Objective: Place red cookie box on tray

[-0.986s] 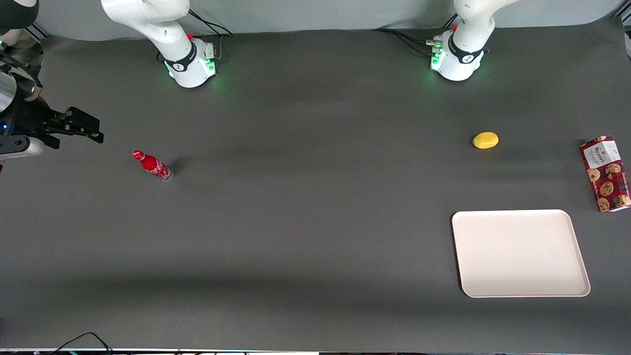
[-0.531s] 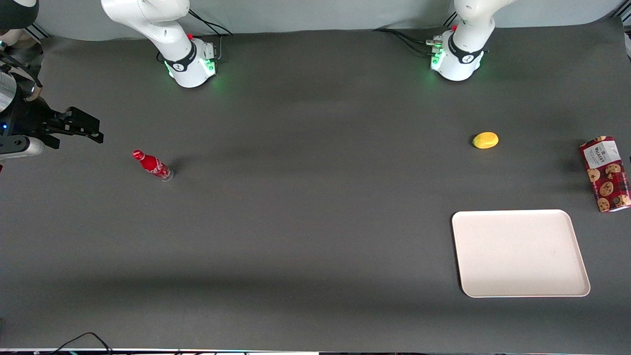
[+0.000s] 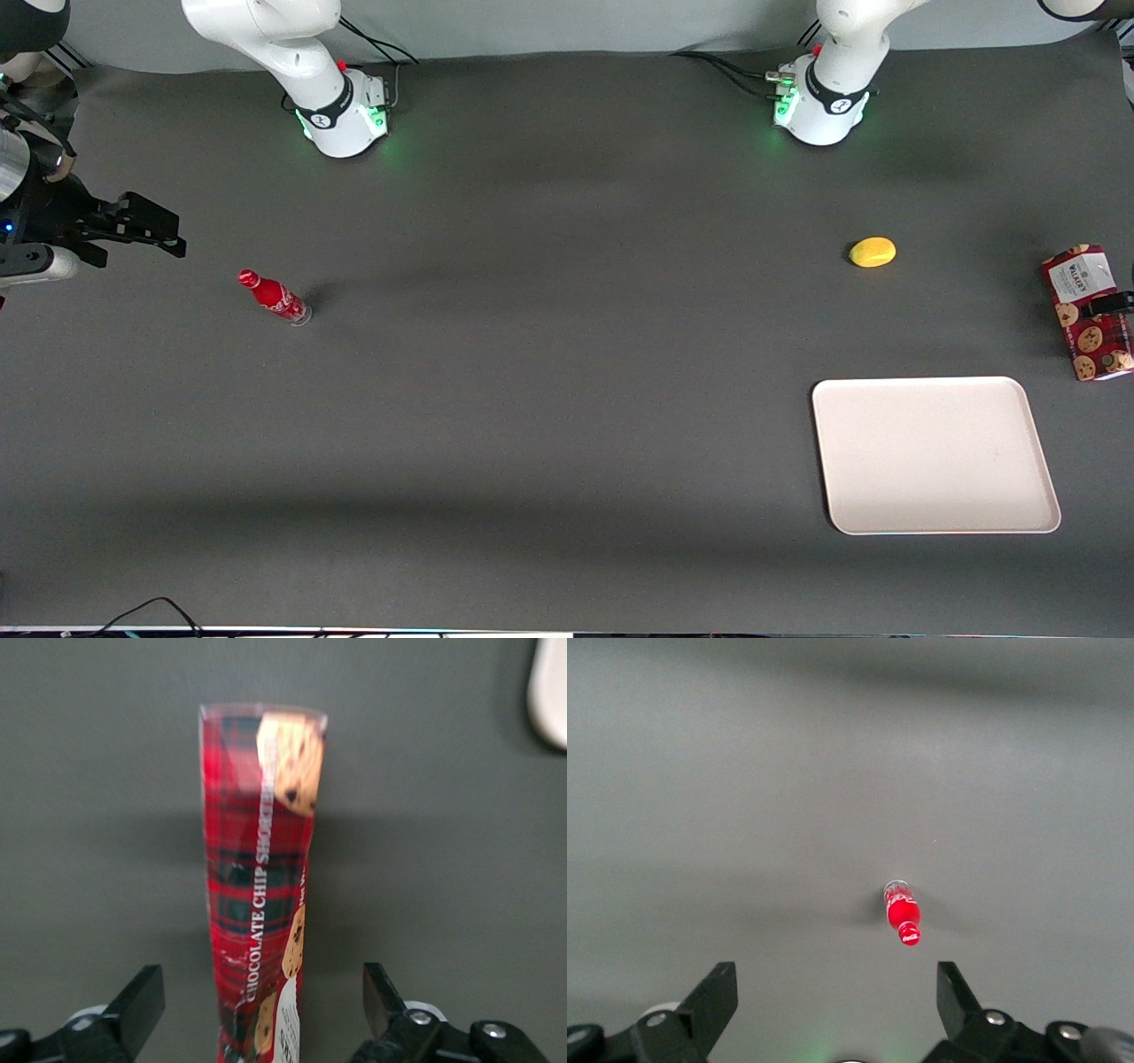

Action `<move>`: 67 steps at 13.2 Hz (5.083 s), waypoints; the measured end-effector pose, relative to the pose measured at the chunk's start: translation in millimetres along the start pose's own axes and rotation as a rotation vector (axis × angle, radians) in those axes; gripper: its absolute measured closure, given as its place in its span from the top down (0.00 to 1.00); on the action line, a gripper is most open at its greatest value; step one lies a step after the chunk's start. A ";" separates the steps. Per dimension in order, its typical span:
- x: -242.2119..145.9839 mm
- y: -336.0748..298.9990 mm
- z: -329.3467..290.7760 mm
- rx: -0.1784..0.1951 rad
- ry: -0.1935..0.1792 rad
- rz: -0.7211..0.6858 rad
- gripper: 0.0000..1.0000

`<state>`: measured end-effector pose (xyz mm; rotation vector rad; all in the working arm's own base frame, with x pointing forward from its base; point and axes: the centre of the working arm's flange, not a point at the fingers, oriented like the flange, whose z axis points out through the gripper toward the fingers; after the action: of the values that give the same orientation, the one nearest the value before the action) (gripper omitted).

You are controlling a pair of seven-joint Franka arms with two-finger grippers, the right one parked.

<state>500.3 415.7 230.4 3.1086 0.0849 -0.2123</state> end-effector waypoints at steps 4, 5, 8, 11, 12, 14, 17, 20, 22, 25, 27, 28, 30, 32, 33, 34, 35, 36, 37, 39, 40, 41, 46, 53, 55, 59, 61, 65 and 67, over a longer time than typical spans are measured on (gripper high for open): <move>-26.4 -11.6 29.4 -0.002 0.032 -0.021 1.00; -29.0 -10.1 34.5 -0.007 0.036 -0.022 0.96; -29.0 -9.3 34.1 -0.011 0.042 -0.023 0.76; -26.9 -10.2 22.2 -0.007 0.059 -0.025 0.40; -25.6 -9.7 16.0 -0.012 0.059 -0.023 0.28; -24.4 -8.7 8.3 -0.015 0.062 -0.021 0.09; -19.4 -10.1 -11.2 -0.008 0.083 -0.019 0.07; -13.7 -3.7 -94.9 -0.036 0.108 -0.024 0.07; -16.0 6.1 -170.4 -0.048 0.109 -0.037 0.07; -31.6 23.2 -282.5 -0.006 0.058 -0.058 0.07; -45.2 37.4 -339.4 0.001 0.040 -0.076 0.07; -46.4 44.8 -352.2 0.003 0.039 -0.082 0.07; -29.6 69.7 -353.9 0.006 0.035 -0.069 0.07; 5.6 113.3 -345.1 0.029 0.030 -0.020 0.07; 25.5 135.7 -339.4 0.054 0.040 0.001 0.07; 44.9 156.3 -332.3 0.077 0.057 0.013 0.07; 63.8 172.9 -322.4 0.097 0.076 0.020 0.07; 81.4 182.7 -309.0 0.110 0.096 0.025 0.07; 97.3 185.7 -292.6 0.107 0.119 0.027 0.07; 125.8 181.9 -250.8 0.076 0.157 0.015 0.07; 138.4 180.1 -226.4 0.064 0.161 0.009 0.07; 149.6 179.0 -199.0 0.054 0.151 0.005 0.07; 176.8 187.9 -112.1 0.012 0.100 0.005 0.07; 194.7 191.9 -52.1 0.033 0.137 0.006 0.07; 195.5 190.8 -30.1 0.041 0.142 0.003 0.07; 192.7 189.5 -16.8 0.042 0.142 -0.002 0.07; 192.6 189.5 -16.7 0.042 0.142 -0.002 0.07; 190.0 193.4 -6.6 0.032 0.124 0.001 0.35; 188.5 196.6 -0.5 0.025 0.114 0.003 0.60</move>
<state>697.9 229.4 209.2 3.1435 0.0797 -0.0366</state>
